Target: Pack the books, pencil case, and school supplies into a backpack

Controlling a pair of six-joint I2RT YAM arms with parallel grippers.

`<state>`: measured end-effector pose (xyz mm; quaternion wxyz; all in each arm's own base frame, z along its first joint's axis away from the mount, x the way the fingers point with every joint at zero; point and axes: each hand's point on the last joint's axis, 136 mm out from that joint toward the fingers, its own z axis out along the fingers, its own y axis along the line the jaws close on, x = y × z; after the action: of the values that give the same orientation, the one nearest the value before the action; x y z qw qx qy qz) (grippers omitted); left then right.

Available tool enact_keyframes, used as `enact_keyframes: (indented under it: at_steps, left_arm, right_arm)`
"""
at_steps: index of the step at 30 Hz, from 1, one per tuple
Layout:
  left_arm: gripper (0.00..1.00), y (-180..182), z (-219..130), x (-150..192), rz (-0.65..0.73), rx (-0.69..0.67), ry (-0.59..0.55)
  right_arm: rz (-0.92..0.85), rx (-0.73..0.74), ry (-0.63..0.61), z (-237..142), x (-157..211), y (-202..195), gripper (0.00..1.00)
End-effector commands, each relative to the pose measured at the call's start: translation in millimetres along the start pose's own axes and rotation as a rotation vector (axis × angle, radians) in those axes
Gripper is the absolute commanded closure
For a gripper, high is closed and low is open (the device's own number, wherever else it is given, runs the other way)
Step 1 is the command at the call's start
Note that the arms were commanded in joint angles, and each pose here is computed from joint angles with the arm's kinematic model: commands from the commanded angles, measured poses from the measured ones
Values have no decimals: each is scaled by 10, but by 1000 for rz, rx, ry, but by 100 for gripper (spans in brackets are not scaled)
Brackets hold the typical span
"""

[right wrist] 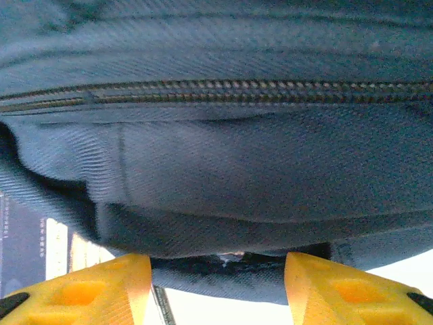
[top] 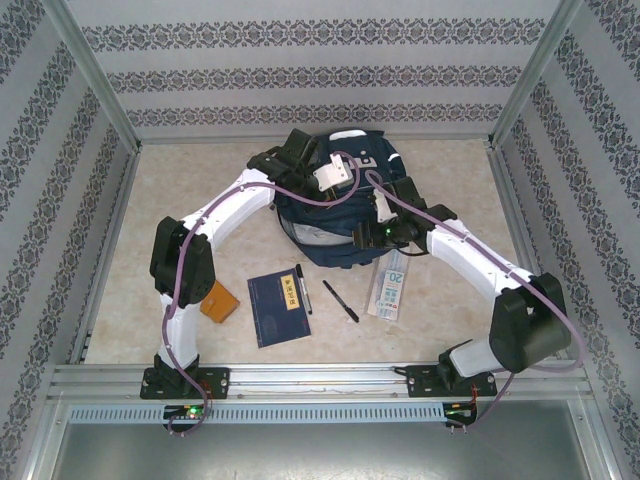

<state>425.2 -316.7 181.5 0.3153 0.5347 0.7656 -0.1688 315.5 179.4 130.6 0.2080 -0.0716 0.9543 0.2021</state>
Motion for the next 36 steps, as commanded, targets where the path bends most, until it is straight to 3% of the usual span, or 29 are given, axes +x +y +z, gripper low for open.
enact_keyframes:
  at_steps: [1, 7, 14, 20, 25, 36]
  left_arm:
    - [100, 13, -203, -215, 14, 8, -67]
    - [100, -29, -213, -217, 18, 22, -81]
    - [100, -36, -228, -227, 45, 19, -90]
    - [100, -73, -256, -209, 76, 20, -96]
    - [100, 0, -235, 25, 124, -24, -25]
    - [100, 221, -412, 445, 170, -74, -39]
  right_arm:
    - [3, 56, -27, 33, -8, -27, 50]
    - [22, 109, -105, 170, -26, -80, 65]
    - [-6, 75, -112, 249, 55, -57, 64]
    - [-39, 112, -93, 323, 76, -138, 84]
    - [12, 107, -76, 243, 52, -183, 100]
    - [242, -125, 37, 256, 128, -516, 100]
